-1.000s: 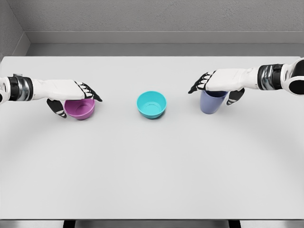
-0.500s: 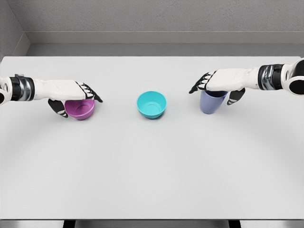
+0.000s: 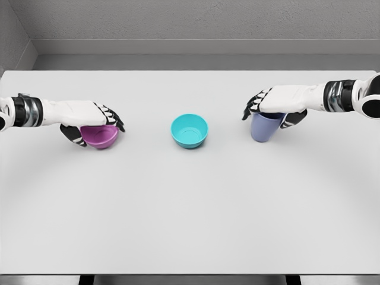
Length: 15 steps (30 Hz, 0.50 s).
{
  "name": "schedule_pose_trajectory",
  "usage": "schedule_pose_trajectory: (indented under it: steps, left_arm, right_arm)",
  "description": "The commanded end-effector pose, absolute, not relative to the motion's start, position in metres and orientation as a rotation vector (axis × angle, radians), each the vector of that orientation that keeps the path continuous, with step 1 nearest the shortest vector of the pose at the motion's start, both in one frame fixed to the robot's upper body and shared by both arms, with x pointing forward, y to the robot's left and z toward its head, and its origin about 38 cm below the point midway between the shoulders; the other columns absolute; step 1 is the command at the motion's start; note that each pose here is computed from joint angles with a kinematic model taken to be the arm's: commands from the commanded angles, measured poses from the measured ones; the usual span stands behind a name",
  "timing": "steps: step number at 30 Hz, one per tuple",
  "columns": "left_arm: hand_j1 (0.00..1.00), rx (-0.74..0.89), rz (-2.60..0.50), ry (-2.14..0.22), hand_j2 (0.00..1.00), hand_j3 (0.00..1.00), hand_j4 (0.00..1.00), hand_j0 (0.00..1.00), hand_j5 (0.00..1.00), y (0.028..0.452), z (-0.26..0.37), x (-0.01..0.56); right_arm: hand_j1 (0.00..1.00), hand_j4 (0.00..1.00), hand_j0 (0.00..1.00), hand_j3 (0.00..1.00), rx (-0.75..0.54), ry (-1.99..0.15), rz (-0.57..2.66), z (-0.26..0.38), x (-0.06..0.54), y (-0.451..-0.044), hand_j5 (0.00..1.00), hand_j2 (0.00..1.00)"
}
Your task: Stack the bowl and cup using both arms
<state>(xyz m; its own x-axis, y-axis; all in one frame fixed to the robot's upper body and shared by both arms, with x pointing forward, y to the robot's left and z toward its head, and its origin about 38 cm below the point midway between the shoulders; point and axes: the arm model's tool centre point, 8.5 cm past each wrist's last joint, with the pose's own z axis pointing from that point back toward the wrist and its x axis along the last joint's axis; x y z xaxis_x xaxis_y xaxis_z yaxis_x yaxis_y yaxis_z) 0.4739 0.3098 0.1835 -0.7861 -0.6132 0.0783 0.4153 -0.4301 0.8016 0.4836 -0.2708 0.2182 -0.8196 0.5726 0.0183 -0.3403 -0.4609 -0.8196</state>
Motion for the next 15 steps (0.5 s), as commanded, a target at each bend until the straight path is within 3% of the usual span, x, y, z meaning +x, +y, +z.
schedule_pose_trajectory:
  steps: [1, 15]
  left_arm:
    - [0.84, 0.302, -2.208, -1.165, 0.84, 0.84, 0.84, 0.84, 0.84, 0.3099, 0.1857, 0.4747]
    - [0.80, 0.314, -2.212, -1.181, 0.80, 0.80, 0.80, 0.80, 0.80, 0.3090, 0.1942, 0.4751]
  right_arm:
    - [0.71, 0.71, 0.71, 0.71, -0.352, -1.183, 2.285, 0.2160, 0.4840, -0.2699, 0.71, 0.71]
    - [0.72, 0.72, 0.72, 0.72, -0.351, -1.194, 2.284, 0.2173, 0.4847, -0.2670, 0.72, 0.72]
